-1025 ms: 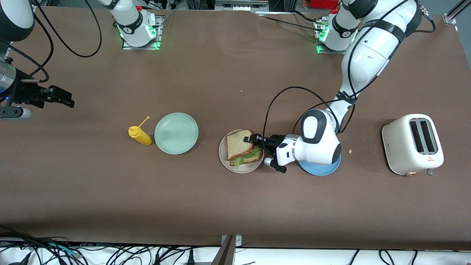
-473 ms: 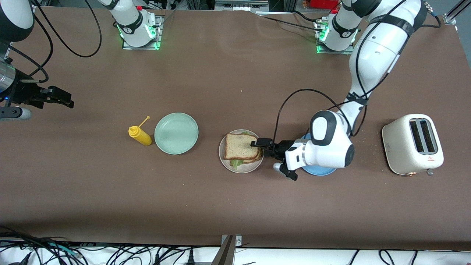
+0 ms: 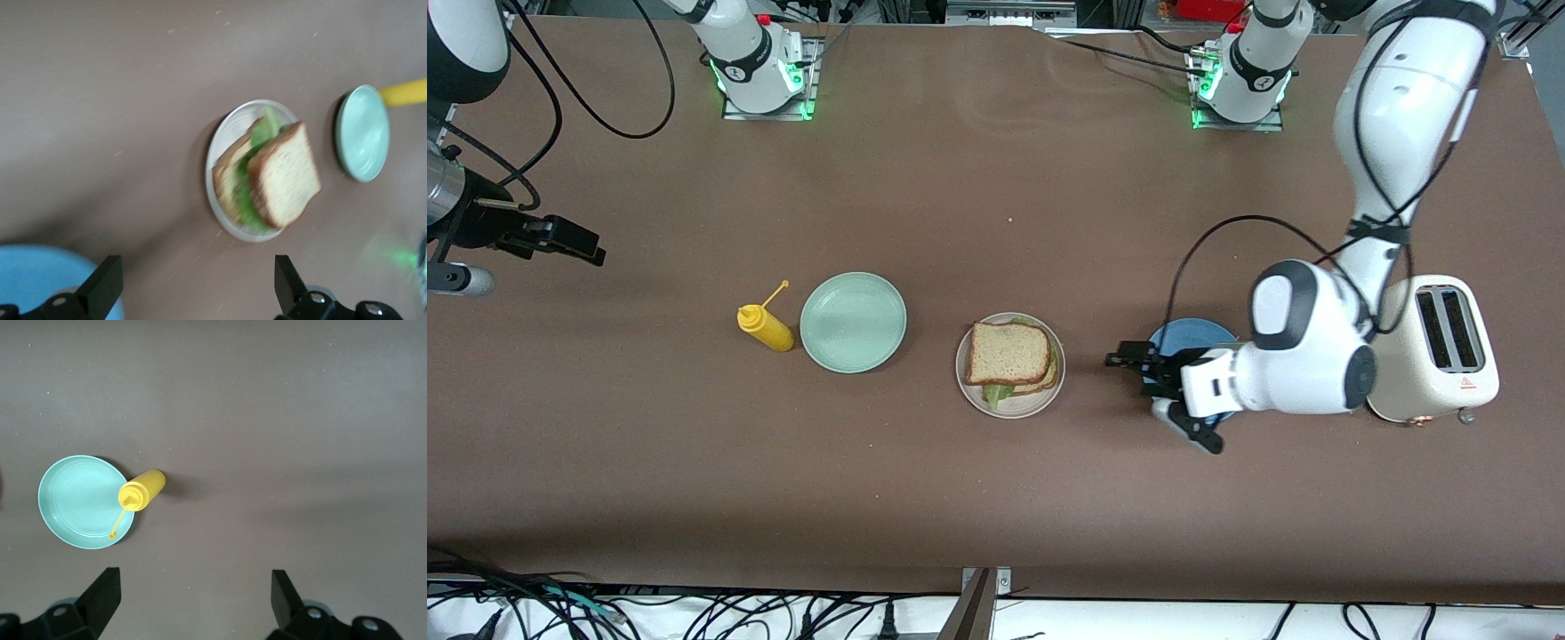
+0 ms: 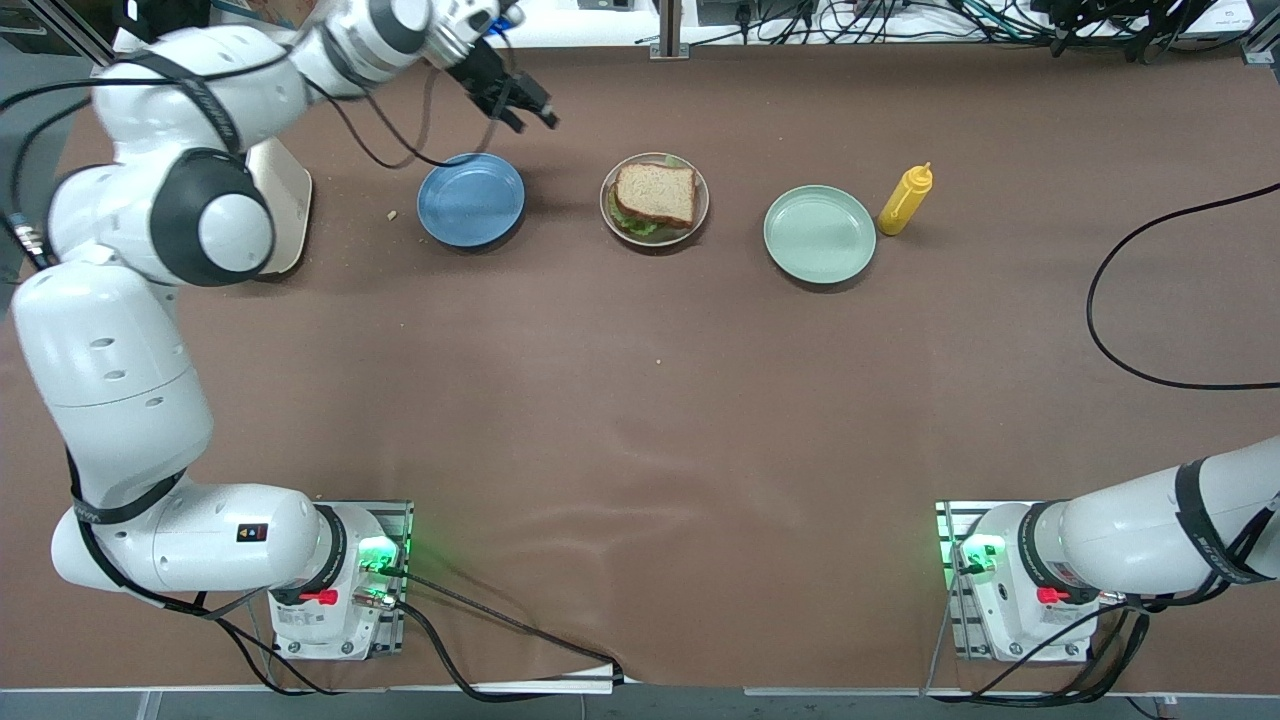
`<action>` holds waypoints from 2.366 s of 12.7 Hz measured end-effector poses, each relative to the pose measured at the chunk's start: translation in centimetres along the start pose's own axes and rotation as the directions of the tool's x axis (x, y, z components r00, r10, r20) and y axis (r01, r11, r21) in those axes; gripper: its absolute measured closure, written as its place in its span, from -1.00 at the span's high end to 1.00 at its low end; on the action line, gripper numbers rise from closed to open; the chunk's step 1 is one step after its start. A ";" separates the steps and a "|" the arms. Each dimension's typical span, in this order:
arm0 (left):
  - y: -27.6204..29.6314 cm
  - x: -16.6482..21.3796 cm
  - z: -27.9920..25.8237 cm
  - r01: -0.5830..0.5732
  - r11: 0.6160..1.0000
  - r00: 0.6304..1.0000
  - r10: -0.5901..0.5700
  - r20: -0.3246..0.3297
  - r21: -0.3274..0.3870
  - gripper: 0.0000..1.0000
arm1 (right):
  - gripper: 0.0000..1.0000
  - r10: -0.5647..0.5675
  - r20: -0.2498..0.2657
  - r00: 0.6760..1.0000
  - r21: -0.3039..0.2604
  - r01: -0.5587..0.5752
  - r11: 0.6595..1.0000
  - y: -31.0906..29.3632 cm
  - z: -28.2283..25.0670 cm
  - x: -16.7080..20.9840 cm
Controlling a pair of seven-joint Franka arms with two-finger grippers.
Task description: Make sandwich in beige plate with both arms
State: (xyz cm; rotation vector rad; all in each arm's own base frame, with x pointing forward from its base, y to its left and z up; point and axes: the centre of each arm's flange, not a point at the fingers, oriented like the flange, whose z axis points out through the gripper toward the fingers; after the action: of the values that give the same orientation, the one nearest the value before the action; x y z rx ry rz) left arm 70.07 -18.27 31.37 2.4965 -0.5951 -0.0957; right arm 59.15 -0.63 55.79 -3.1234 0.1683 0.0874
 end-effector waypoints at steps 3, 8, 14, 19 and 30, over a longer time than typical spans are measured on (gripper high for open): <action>-0.1 -2.8 -7.8 -0.025 0.988 0.996 0.011 0.092 0.153 1.00 | 1.00 0.000 0.001 1.000 -0.001 0.000 1.000 0.0 0.1 0.1; 7.7 -6.5 -17.4 0.090 0.908 0.980 -0.154 0.125 0.409 1.00 | 1.00 -0.007 0.001 1.000 -0.005 0.007 1.000 0.0 0.2 0.1; 7.9 -11.8 -27.2 0.207 0.855 0.968 -0.249 0.026 0.476 1.00 | 1.00 -0.008 0.000 1.000 -0.004 0.008 1.000 0.1 0.2 0.1; 7.8 -12.2 -27.7 0.234 0.851 0.963 -0.269 0.008 0.469 1.00 | 1.00 -0.006 0.000 1.000 -0.004 0.006 1.000 0.2 0.2 0.2; 12.7 -18.7 -29.5 0.245 0.795 0.966 -0.246 -0.073 0.556 1.00 | 1.00 -0.003 0.000 1.000 -0.005 0.003 1.000 0.4 0.2 0.2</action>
State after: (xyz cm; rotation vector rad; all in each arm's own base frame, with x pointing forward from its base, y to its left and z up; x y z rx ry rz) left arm 53.92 -4.42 61.87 3.1464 -0.3183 -0.0209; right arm 59.29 -1.01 55.60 -3.1280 0.1644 0.0874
